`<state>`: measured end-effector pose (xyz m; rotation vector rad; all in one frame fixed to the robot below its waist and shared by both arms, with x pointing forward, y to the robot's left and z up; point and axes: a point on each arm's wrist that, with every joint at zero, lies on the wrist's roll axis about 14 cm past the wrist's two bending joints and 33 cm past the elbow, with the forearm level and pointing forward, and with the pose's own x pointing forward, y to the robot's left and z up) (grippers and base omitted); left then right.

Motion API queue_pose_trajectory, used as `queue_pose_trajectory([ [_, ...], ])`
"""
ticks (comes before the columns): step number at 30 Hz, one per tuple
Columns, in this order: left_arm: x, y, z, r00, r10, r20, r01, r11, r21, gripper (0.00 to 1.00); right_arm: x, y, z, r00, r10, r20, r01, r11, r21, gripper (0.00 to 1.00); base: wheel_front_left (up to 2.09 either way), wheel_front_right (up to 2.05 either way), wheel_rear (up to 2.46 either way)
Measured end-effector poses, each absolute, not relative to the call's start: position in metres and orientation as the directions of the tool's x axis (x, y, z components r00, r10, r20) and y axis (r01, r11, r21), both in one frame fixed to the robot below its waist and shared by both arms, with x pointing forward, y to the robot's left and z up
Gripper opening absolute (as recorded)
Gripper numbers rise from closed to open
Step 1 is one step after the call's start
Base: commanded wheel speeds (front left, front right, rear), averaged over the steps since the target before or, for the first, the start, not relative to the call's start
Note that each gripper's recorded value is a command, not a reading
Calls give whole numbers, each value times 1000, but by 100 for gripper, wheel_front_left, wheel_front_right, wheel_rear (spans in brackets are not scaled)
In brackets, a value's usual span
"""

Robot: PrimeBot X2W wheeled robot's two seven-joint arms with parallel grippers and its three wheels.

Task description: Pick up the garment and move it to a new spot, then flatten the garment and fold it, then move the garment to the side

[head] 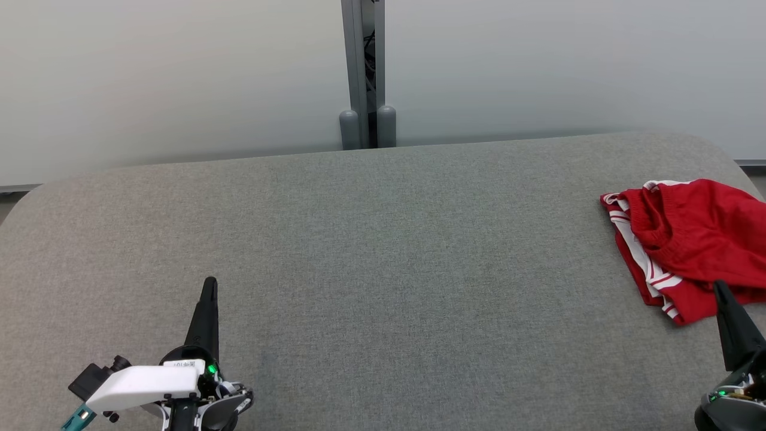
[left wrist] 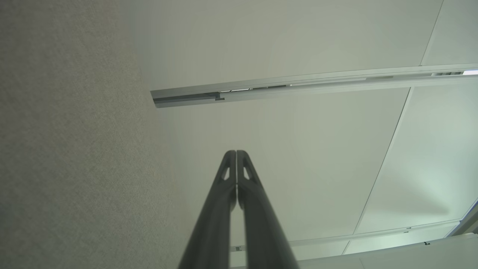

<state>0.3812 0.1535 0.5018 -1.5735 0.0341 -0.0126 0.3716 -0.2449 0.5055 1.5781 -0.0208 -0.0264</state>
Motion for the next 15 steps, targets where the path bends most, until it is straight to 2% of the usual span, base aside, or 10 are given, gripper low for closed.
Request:
queue_pose_trajectory([
  [15,381,154,502,999,-30,-14,-14,-3,-1000,0,371,-245,506,1000,-29,-3,3,-9,1000,0,0,0,0],
])
